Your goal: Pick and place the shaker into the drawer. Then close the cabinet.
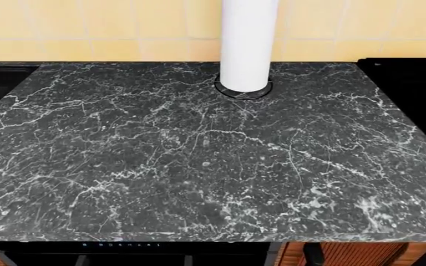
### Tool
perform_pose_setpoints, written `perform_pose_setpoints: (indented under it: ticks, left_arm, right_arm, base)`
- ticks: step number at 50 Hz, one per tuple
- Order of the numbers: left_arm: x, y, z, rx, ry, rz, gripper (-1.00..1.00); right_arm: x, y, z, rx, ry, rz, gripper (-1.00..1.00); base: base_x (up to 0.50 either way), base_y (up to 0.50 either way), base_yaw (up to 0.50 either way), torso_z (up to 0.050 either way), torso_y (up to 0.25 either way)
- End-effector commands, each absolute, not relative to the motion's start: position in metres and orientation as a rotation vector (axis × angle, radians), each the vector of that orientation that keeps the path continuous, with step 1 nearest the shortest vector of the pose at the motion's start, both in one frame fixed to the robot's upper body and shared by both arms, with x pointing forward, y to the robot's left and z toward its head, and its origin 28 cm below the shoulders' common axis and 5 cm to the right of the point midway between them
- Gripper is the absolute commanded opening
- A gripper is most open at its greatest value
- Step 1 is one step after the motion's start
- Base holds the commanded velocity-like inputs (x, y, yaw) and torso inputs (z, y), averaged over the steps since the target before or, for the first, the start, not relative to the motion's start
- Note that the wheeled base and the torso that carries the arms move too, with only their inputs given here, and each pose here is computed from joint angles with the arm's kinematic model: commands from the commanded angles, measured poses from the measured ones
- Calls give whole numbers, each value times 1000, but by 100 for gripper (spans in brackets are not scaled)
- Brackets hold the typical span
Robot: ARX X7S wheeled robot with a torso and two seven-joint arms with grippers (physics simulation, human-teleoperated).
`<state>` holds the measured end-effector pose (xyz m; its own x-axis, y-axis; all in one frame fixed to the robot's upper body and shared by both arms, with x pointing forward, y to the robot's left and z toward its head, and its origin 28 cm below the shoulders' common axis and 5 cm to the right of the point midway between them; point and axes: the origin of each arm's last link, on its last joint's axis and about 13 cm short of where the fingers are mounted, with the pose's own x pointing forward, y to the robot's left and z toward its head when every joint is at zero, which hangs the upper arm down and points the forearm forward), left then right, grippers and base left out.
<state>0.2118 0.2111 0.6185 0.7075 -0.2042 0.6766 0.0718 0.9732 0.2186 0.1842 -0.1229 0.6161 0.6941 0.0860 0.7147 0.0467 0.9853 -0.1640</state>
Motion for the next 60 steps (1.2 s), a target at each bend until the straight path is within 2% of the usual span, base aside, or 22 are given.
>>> perform_pose_setpoints:
  ticks: [1, 25, 40, 48, 60]
  left_arm:
    - [210, 210, 619, 184, -771, -155, 100]
    - [212, 209, 618, 184, -763, -154, 100]
    - [211, 209, 618, 182, -764, -151, 100]
    - [211, 209, 618, 183, -762, -150, 100]
    - [210, 209, 618, 186, -760, -146, 100]
  right_arm:
    - [183, -125, 616, -174, -809, 6, 100]
    - [182, -125, 616, -193, -806, 10, 100]
    - [179, -126, 616, -194, -818, 6, 100]
    - [178, -127, 616, -197, -812, 10, 100]
    - [176, -127, 616, -192, -828, 19, 100]
  base:
    - [0, 0, 0, 0, 0]
    - [451, 1, 0, 0, 1]
    - [0, 0, 0, 0, 1]
    - [427, 1, 0, 0, 0]
    - [0, 0, 0, 0, 1]
